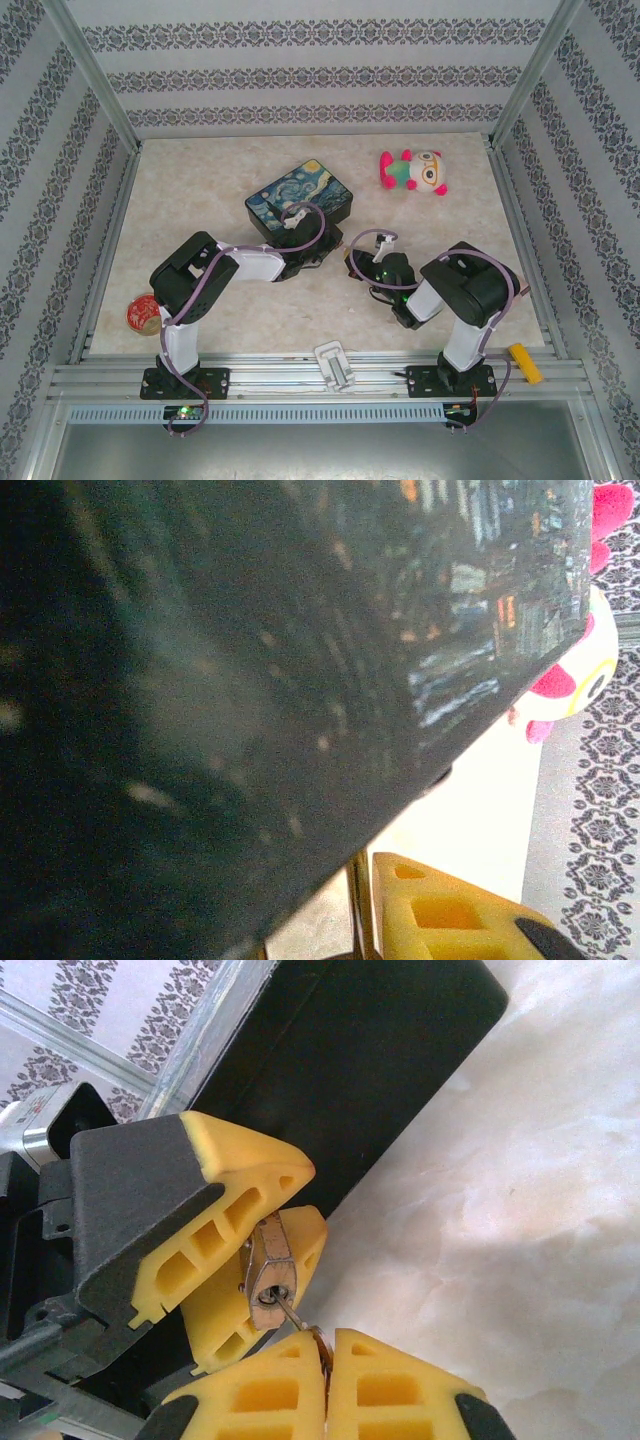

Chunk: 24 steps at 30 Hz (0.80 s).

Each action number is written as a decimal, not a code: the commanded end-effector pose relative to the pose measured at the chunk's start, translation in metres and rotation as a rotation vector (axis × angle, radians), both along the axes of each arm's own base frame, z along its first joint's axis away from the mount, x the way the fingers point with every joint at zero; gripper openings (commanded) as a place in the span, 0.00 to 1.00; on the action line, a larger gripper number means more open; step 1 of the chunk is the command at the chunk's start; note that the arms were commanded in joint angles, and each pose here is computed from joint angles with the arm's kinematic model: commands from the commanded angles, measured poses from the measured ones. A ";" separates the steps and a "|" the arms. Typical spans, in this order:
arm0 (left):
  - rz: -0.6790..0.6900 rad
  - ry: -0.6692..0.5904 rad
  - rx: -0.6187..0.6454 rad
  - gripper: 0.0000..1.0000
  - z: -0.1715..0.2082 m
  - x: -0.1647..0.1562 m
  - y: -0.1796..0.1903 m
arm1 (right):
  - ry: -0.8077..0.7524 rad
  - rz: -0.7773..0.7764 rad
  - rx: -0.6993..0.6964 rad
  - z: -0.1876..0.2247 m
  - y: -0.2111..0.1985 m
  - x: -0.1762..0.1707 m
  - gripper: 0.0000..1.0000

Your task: Unlock a padlock with a key

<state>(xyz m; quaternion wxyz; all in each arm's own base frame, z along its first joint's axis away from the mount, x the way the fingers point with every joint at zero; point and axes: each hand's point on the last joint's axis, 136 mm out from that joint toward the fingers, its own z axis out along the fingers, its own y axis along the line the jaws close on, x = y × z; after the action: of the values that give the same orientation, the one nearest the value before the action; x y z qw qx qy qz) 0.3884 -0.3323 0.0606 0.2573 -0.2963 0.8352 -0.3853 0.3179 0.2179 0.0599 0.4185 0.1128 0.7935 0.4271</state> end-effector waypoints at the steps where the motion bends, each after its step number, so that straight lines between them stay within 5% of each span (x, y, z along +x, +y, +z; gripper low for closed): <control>1: -0.096 0.261 -0.123 0.04 -0.032 -0.053 -0.028 | -0.042 -0.095 0.022 0.013 -0.016 0.009 0.00; 24: -0.080 0.266 -0.136 0.04 -0.036 -0.050 -0.028 | -0.034 -0.035 0.050 0.019 -0.005 -0.004 0.00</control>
<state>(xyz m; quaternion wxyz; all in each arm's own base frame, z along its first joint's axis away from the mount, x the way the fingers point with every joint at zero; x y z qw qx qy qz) 0.3856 -0.3370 0.0627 0.2497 -0.2963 0.8335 -0.3939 0.3121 0.2032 0.0704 0.4347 0.1389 0.7826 0.4235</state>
